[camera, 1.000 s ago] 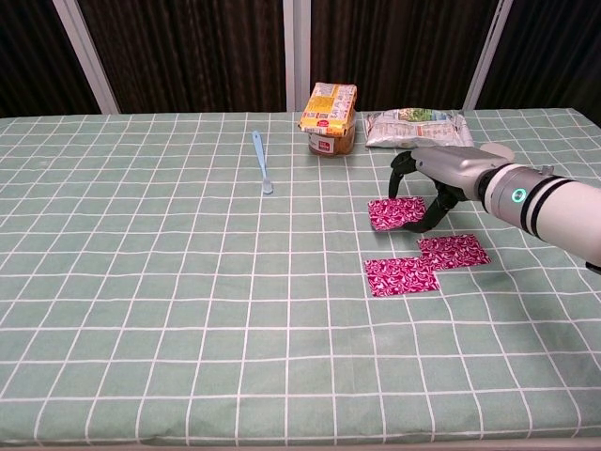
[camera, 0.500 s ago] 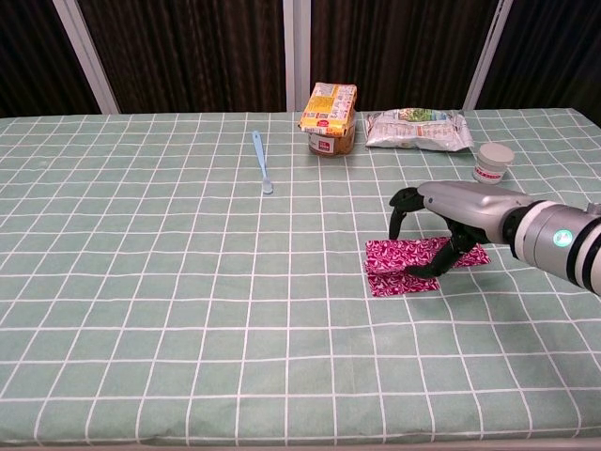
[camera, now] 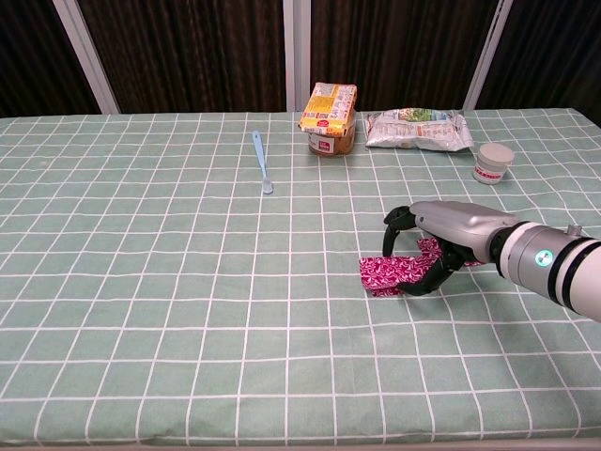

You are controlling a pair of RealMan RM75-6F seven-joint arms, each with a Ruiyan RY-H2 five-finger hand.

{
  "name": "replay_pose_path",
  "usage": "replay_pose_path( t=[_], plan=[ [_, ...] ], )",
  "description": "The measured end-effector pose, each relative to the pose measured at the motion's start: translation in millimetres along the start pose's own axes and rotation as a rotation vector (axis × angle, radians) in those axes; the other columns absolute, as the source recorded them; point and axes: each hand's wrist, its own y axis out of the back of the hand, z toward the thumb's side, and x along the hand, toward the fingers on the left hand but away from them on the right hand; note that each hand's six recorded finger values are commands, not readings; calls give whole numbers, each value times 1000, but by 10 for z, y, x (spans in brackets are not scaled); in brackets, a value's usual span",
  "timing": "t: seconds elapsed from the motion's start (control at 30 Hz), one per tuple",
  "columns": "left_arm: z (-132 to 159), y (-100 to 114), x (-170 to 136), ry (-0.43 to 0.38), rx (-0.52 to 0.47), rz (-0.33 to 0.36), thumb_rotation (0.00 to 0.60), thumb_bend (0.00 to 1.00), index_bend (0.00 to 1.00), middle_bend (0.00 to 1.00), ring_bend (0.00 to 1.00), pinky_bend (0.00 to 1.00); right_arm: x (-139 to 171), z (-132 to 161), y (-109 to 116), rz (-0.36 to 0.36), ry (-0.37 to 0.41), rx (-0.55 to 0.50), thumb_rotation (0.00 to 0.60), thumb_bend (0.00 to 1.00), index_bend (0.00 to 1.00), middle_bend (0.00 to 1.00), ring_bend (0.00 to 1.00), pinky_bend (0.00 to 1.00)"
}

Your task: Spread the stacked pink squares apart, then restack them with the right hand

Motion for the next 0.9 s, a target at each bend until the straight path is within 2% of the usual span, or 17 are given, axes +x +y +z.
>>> replay_pose_path(
  t=[0.37,0.9],
  plan=[
    [12,-1,1,-5,-1,-1,600,156,209,146,141,145,33,-75,23,-3,-3,28,506,210,359,73,0,0],
    [22,5,4,-5,2,-2,600,156,209,146,141,145,25,-92,27,4,34,96,489,213,338,68,0,0]
  ],
)
